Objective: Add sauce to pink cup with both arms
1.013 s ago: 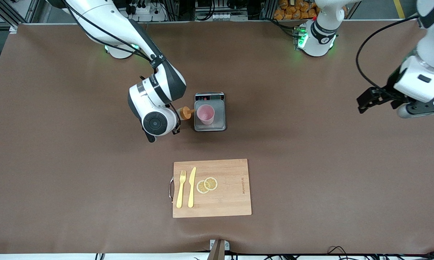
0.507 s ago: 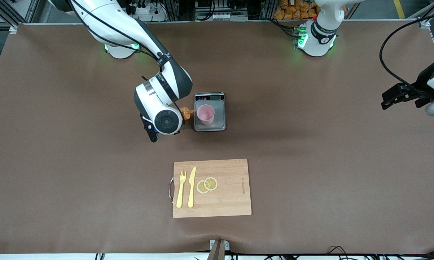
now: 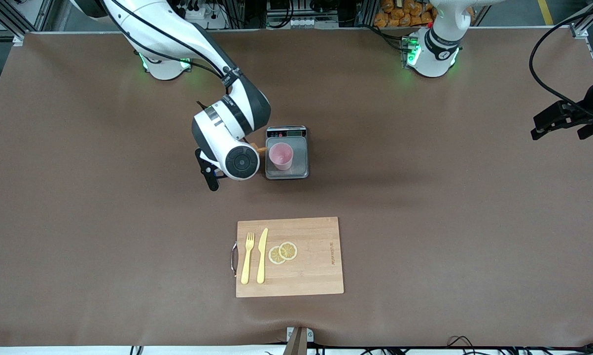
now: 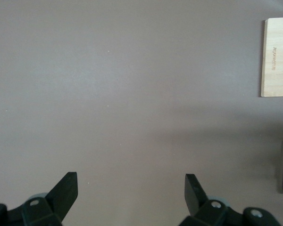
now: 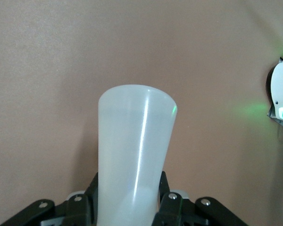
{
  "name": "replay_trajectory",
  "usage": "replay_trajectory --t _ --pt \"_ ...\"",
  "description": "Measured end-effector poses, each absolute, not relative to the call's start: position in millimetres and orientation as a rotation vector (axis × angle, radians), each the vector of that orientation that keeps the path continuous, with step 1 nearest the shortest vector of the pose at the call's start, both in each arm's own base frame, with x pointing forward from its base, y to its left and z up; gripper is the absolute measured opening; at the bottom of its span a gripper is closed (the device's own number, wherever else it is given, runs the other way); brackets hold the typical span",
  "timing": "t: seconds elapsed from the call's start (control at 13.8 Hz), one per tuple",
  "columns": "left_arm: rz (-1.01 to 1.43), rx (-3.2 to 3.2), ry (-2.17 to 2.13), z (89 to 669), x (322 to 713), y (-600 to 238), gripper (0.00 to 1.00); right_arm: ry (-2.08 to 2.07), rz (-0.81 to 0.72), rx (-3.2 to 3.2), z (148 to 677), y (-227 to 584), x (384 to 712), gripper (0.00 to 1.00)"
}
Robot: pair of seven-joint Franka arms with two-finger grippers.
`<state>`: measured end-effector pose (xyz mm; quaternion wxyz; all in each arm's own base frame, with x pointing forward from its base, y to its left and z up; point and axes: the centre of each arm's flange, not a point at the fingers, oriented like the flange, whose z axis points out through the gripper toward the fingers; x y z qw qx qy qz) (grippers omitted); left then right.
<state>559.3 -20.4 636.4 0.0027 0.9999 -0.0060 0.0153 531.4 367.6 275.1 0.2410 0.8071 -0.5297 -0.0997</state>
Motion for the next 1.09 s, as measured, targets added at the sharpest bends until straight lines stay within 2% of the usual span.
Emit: replay_trajectory --t 1.09 --pt "0.028 3.110 -0.025 635.3 553.8 -30.5 1.00 -1.362 -0.172 2.098 280.9 396.8 537.6 0.47"
